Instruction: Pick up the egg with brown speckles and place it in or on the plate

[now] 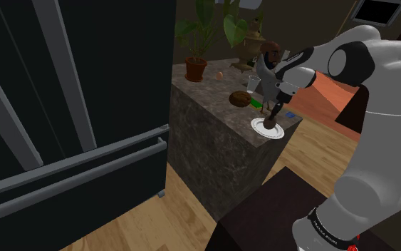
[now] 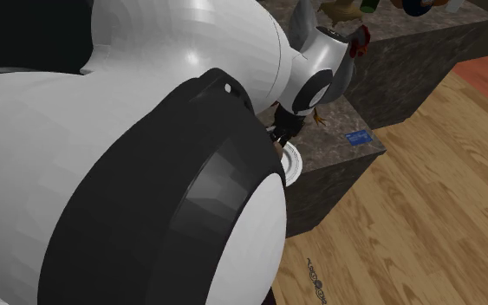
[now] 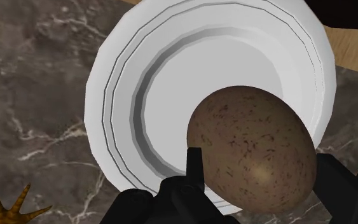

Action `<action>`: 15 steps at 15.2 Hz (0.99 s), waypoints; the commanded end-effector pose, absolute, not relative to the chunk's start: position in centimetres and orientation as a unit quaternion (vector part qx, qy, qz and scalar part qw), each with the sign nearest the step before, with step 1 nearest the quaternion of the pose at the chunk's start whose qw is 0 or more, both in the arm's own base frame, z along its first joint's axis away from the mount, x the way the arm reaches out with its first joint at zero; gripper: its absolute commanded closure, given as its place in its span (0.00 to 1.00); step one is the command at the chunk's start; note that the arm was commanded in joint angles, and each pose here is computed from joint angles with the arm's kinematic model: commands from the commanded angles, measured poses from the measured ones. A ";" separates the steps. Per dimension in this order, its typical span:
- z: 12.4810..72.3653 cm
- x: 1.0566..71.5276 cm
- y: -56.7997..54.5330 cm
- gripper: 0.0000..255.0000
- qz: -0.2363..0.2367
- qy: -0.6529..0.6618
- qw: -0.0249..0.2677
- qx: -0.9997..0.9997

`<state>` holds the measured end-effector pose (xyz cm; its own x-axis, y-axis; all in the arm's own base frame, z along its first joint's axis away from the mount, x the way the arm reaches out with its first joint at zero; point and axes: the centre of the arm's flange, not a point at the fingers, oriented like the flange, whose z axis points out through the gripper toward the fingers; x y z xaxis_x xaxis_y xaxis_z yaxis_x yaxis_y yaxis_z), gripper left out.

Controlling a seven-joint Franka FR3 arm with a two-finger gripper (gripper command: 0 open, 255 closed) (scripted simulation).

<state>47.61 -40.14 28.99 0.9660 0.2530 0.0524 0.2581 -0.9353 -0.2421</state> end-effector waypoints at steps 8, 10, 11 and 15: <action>29.0 47.6 -40.1 0.00 -0.010 -0.130 0.124 -0.984; 29.0 47.6 -40.1 0.00 -0.010 -0.130 0.124 -0.984; 30.3 47.6 -40.5 0.00 -0.010 -0.130 0.124 -0.984; 33.8 47.7 -41.4 0.00 -0.010 -0.130 0.124 -0.984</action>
<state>47.56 -41.27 33.31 0.9660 0.2528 0.0535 0.2582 -0.9356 -0.2409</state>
